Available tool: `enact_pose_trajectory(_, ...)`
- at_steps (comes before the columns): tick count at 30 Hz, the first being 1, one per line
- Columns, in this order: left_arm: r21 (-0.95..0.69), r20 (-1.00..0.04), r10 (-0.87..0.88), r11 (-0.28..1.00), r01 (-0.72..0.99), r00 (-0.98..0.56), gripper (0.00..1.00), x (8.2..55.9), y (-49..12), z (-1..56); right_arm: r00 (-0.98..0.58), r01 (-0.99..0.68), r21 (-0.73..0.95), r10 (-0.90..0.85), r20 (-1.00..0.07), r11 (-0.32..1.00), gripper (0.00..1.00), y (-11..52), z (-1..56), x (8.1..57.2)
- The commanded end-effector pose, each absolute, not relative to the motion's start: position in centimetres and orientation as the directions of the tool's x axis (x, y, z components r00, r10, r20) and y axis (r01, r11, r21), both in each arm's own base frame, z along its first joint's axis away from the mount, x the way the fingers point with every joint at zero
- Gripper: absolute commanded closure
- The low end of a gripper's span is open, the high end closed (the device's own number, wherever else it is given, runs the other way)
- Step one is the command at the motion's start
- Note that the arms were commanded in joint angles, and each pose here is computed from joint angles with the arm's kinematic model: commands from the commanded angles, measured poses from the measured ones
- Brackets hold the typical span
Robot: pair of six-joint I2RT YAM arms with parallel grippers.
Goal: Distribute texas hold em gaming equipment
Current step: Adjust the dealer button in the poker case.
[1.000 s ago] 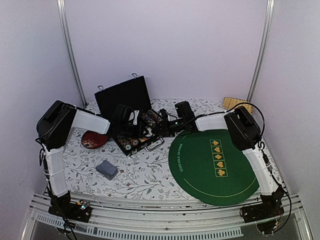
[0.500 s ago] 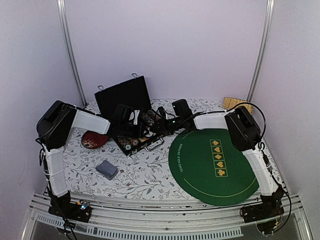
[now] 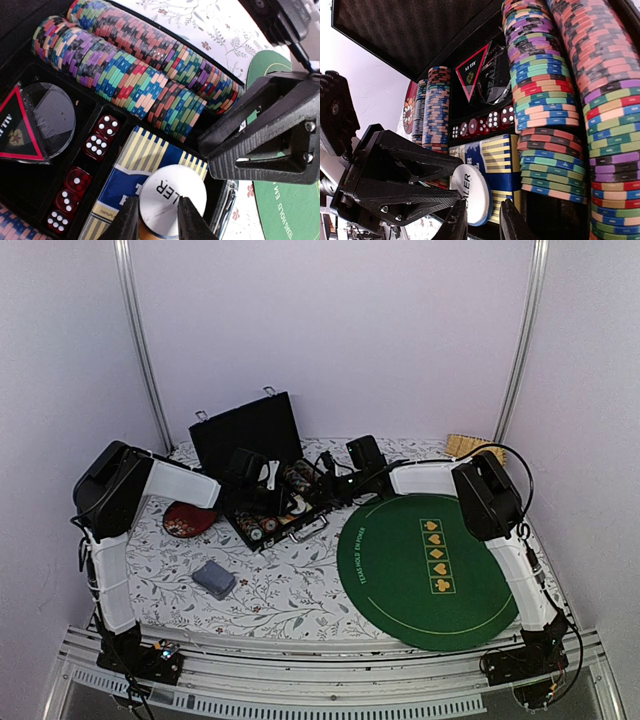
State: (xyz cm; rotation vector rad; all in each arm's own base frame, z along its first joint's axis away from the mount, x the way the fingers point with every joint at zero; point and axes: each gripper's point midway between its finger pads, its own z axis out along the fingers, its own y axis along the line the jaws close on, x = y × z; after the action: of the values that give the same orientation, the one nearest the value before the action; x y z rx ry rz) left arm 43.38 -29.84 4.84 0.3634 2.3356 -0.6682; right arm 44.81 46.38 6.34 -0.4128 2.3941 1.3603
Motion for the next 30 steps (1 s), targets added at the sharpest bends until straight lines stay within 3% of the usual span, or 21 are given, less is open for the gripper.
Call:
enact_pose_trajectory(1, -0.392, -0.656, 0.107, 0.798, 0.458, -0.747, 0.72, 42.3, -31.5, 4.5, -0.903, -0.416, 0.777, -0.110, -0.416, 0.473, 0.77, 47.1, 5.6, 44.4)
enact_pose_trajectory(13, -0.414, -0.653, 0.104, 0.781, 0.468, -0.750, 0.73, 42.1, -32.0, 4.5, -0.909, -0.412, 0.794, -0.136, -0.395, 0.447, 0.79, 47.9, 4.9, 43.4)
enact_pose_trajectory(20, -0.425, -0.656, 0.100, 0.770, 0.476, -0.748, 0.74, 42.1, -32.5, 4.7, -0.903, -0.428, 0.837, -0.178, -0.390, 0.340, 0.79, 49.1, 7.1, 41.9)
enact_pose_trajectory(30, -0.417, -0.667, 0.100, 0.771, 0.481, -0.738, 0.73, 42.2, -32.4, 4.9, -0.880, -0.473, 0.810, -0.152, -0.450, 0.347, 0.89, 48.6, 10.0, 41.6)
